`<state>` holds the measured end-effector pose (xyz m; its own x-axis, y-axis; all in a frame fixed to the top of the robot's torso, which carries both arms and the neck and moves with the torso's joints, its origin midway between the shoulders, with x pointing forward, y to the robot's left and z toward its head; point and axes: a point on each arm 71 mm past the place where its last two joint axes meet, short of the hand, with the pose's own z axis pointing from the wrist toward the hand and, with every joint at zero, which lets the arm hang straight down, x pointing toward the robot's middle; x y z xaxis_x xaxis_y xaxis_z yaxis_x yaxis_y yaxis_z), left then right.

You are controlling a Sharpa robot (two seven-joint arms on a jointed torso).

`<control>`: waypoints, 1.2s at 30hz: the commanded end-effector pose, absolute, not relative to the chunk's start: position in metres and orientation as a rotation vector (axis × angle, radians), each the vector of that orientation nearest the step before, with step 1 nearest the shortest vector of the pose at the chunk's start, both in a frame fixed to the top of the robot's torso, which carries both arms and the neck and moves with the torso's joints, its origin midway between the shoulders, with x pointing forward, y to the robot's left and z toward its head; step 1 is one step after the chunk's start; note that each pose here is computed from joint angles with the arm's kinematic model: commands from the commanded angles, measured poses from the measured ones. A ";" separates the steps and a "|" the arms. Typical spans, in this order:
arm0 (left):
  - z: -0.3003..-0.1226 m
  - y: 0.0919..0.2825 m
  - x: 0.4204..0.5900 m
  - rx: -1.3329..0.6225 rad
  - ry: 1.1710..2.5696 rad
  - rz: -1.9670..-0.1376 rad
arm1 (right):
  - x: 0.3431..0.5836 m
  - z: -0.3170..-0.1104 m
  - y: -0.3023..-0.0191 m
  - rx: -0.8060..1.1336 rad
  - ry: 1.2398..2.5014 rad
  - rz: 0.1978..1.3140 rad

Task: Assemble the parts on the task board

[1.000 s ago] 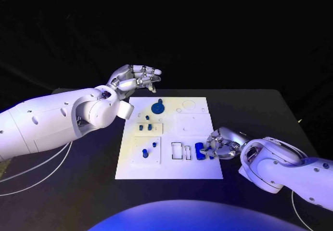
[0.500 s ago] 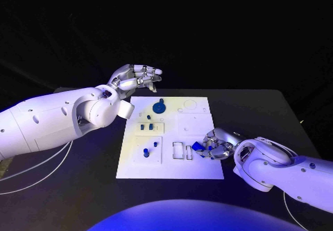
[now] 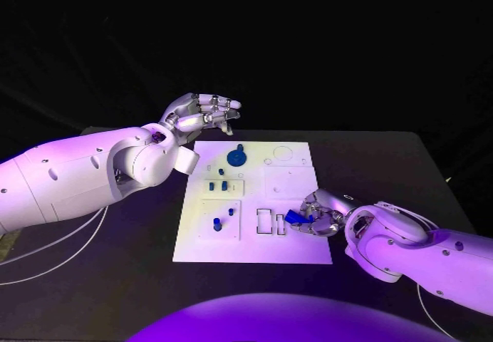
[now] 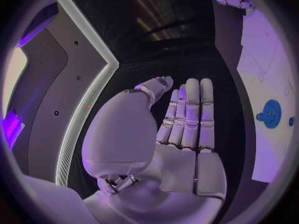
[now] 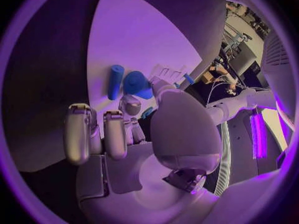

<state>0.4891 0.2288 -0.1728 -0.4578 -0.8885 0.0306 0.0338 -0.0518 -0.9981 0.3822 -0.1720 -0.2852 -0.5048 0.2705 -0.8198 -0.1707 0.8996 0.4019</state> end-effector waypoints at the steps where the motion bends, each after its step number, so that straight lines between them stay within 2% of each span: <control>1: -0.172 0.227 0.488 -0.932 1.498 -1.626 | 0.378 -0.289 -0.171 0.061 2.025 0.541; 9: -0.172 0.227 0.488 -0.932 1.497 -1.625 | 0.376 -0.272 -0.170 0.128 1.875 0.648; 16: -0.172 0.226 0.489 -0.931 1.496 -1.627 | 0.377 -0.253 -0.164 0.138 1.821 0.706; 21: -0.172 0.225 0.489 -0.930 1.498 -1.631 | 0.378 -0.250 -0.152 0.137 1.852 0.745; 28: -0.172 0.222 0.489 -0.927 1.501 -1.638 | 0.375 -0.259 -0.132 0.121 1.934 0.800; 36: -0.172 0.220 0.489 -0.925 1.504 -1.644 | 0.373 -0.266 -0.122 0.100 1.984 0.808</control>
<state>0.4896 0.2226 -0.1730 -0.4697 -0.8821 0.0353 0.0323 -0.0572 -0.9978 0.3743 -0.1234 -0.2627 -0.4998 0.4061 -0.7650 -0.2509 0.7775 0.5766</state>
